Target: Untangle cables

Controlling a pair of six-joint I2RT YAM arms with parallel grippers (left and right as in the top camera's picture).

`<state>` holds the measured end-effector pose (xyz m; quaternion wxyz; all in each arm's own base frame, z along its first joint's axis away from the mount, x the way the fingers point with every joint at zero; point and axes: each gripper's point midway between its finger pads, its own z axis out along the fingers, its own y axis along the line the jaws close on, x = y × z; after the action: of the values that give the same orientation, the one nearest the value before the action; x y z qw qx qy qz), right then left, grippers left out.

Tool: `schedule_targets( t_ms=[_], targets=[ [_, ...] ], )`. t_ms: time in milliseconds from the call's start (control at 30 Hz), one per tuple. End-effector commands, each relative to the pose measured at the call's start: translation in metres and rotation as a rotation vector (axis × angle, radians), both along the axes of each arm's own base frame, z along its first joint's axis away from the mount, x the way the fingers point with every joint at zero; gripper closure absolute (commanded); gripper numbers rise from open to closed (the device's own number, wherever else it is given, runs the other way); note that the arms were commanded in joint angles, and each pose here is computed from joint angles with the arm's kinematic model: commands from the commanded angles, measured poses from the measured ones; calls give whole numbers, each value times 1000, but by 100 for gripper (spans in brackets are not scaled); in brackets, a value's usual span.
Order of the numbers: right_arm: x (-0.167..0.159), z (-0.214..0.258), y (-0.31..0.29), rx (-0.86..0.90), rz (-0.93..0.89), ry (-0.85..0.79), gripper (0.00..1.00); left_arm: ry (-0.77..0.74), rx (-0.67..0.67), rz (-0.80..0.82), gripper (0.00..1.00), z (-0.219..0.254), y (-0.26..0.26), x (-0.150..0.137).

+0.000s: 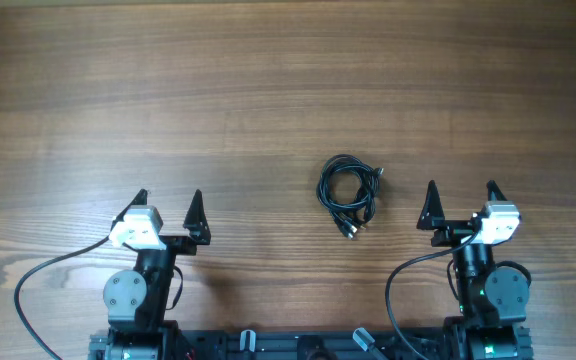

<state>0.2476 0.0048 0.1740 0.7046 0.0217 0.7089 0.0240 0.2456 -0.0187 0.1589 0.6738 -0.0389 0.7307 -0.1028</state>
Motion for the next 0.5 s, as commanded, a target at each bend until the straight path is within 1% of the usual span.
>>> schedule_targets(
  t_ms=[0, 467],
  targets=[
    [0, 2, 0, -11, 5, -10, 0, 0, 23, 11, 0, -2, 3, 0],
    [0, 2, 0, -11, 5, -10, 0, 0, 23, 11, 0, -2, 3, 0]
  ],
)
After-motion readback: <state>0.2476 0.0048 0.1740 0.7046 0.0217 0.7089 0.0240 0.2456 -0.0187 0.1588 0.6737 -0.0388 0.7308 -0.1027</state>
